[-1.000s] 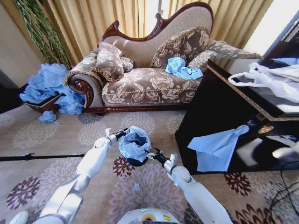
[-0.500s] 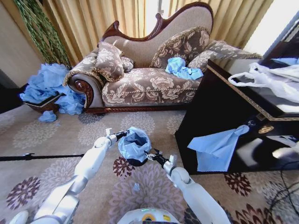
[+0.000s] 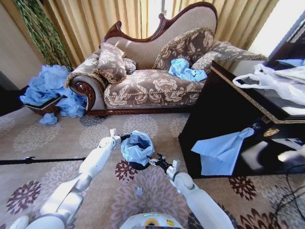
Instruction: Place a garbage bag over the trash bin.
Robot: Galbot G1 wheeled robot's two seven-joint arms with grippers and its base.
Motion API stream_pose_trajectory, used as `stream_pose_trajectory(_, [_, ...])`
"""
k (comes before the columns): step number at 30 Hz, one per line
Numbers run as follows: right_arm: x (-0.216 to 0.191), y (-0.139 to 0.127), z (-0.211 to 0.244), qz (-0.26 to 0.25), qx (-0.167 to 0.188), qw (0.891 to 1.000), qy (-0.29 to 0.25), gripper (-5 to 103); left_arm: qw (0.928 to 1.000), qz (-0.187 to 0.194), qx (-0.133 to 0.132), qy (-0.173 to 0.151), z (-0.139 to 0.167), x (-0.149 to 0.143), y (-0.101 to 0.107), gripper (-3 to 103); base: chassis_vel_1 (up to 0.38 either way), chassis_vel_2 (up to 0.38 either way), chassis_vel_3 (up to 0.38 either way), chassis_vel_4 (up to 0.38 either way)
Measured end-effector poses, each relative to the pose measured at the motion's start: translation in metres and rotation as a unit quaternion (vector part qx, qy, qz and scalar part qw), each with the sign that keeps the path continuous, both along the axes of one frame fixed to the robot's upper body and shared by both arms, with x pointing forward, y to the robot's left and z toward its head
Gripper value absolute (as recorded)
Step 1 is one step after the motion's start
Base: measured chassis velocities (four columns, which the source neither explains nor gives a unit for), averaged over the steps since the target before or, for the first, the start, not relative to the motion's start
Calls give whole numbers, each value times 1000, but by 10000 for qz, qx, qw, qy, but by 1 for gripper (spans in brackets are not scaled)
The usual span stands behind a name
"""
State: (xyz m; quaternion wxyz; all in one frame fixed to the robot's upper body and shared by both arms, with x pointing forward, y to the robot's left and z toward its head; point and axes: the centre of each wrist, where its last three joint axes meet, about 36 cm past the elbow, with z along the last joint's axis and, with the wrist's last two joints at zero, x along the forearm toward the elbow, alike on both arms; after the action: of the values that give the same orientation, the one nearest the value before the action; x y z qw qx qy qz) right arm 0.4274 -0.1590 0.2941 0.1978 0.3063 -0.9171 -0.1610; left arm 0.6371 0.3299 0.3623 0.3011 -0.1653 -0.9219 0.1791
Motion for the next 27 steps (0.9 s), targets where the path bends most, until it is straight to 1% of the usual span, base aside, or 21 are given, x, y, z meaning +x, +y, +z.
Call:
stream_pose_trajectory(2, [-1,0,-2,3,-11,10000,0,100,9997,134,40,184,5,4,-5,0,0,0,0,0])
stream_pose_trajectory(6, [-1,0,-3,5,-19,10000,3,100,9994,190,56,278,8,7,-7,0,0,0,0,0])
stream_pose_trajectory(7, [-2,0,-4,7,-26,10000,9,100,9986,262,100,457,12,10,-9,0,0,0,0,0])
stream_pose_trajectory(8, [-2,0,-4,8,-31,10000,6,100,9982,288,119,508,12,11,-9,0,0,0,0,0])
stream_pose_trajectory(15, [-3,1,-5,29,-35,10000,10,100,9971,355,130,664,9,12,-7,0,0,0,0,0])
stream_pose_trajectory(27, [-5,8,-6,102,-13,9999,5,100,9957,355,14,858,-4,14,0,0,0,0,0,0])
